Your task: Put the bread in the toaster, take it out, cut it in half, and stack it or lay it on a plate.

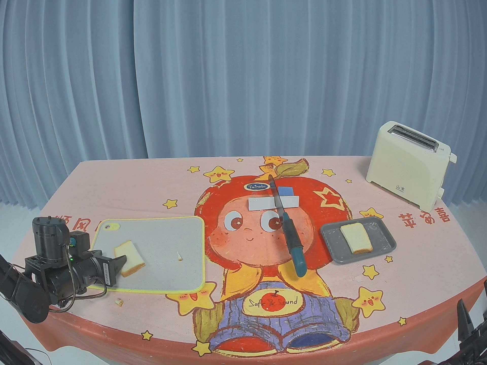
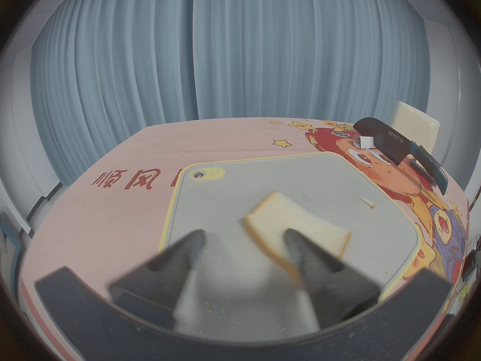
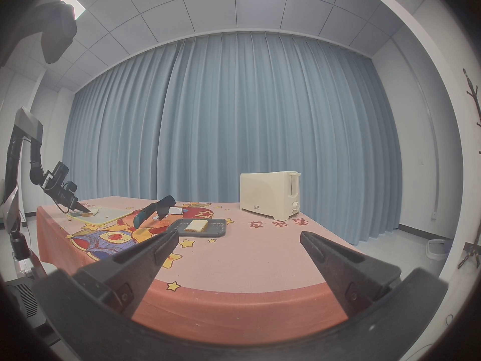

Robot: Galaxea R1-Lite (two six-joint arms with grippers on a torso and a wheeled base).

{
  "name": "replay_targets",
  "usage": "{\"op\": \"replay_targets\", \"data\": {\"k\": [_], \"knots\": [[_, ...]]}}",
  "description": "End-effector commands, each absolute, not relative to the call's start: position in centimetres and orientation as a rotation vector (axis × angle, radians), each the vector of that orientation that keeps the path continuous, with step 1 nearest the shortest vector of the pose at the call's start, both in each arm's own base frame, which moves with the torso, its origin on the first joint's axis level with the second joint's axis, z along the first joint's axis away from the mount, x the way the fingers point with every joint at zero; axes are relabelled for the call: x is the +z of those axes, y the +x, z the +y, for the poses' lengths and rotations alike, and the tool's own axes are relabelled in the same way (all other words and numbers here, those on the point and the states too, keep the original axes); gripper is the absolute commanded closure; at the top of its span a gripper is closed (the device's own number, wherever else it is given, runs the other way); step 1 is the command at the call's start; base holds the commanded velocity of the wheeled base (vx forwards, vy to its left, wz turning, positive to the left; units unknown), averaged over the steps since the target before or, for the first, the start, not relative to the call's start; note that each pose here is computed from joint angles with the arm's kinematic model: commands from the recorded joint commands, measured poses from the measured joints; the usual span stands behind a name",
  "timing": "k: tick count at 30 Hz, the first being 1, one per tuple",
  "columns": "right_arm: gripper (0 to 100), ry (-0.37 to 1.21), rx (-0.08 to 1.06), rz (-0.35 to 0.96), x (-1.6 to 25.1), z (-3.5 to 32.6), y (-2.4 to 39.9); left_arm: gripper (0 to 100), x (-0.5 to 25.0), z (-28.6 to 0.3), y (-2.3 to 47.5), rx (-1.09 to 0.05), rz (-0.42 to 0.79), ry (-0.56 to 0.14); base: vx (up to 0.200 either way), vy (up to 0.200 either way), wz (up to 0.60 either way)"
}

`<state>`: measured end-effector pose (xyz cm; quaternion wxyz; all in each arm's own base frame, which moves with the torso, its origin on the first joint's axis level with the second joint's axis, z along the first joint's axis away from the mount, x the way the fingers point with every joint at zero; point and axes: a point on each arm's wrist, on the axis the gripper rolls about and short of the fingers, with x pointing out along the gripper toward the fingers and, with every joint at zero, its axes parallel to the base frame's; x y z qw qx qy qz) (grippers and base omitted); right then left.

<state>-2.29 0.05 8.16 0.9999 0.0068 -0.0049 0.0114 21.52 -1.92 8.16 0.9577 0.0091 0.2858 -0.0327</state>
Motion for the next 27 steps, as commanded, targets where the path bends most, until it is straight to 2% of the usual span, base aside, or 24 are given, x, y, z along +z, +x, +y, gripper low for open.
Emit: {"op": "replay_targets", "data": {"k": [1,18,24,27], "knots": [[0,0.014,0.023,-0.003,7.7,0.1,-2.2,100,8.0,-1.9,21.5,-0.068,0.587,0.021,0.0,0.0,0.0],[0,0.014,0.023,-0.001,7.7,0.1,-2.2,100,8.7,-2.0,21.7,-0.078,0.555,0.014,0.0,0.0,0.0],[0,0.014,0.025,-0.003,7.7,0.1,-2.2,100,10.0,-2.0,21.4,-0.084,0.499,0.012,0.0,0.0,0.0],[0,0.014,0.023,-0.003,7.7,0.1,-2.2,100,11.5,-2.0,21.2,-0.082,0.427,0.008,0.0,0.0,0.0]]}}
